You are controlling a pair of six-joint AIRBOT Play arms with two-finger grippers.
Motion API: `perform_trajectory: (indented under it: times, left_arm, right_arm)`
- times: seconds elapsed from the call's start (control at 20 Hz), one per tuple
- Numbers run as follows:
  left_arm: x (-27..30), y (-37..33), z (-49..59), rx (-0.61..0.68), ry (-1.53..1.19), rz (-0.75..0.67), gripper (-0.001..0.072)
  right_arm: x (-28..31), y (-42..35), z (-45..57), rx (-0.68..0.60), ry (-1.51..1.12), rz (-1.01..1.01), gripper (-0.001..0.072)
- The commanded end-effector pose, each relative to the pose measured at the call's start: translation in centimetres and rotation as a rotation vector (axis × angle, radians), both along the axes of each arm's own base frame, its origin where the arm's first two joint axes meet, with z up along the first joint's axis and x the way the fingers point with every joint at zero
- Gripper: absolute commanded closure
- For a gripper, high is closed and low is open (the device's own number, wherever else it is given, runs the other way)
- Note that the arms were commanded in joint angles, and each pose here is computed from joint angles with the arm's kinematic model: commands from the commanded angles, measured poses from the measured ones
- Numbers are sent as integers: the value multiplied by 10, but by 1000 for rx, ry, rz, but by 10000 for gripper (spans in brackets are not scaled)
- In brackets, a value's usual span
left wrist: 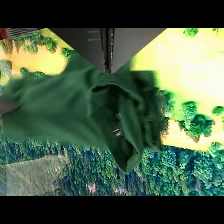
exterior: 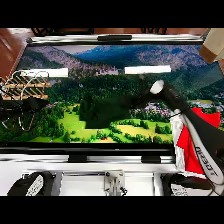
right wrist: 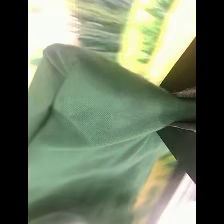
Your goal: Fold the shirts.
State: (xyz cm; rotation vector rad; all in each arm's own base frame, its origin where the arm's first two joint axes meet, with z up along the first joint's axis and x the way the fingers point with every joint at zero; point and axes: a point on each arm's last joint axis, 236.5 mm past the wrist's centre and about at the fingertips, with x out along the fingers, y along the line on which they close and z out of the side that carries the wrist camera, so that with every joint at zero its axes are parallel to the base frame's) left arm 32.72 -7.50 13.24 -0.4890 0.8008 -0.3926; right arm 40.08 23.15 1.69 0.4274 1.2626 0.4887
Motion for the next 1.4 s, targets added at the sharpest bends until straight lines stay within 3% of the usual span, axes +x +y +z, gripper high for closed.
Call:
perform_trajectory:
  times: [0.0, 0.4, 0.6, 0.8, 1.1, 1.35]
  left_arm:
    - [-1, 0, 0, -1, 1, -1, 675]
    - [-5, -3, -2, -3, 17, -19, 675]
    - [-5, -4, -2, -3, 19, -21, 675]
    - [-5, -4, -2, -3, 18, -21, 675]
    - [-5, -4, -2, -3, 18, -21, 675]
    - [-5, -4, -2, -3, 18, -22, 675]
  right_arm:
    - [31, -48, 95, 4, -195, -110, 636]
    - [-23, -267, 166, -221, -203, -515, 636]
    - [-64, -342, 168, -284, -135, -705, 636]
    - [-113, -371, 156, -321, 12, -783, 636]
    - [-207, -416, 137, -544, 312, -891, 635]
    - [-253, -397, 104, -528, 489, -888, 634]
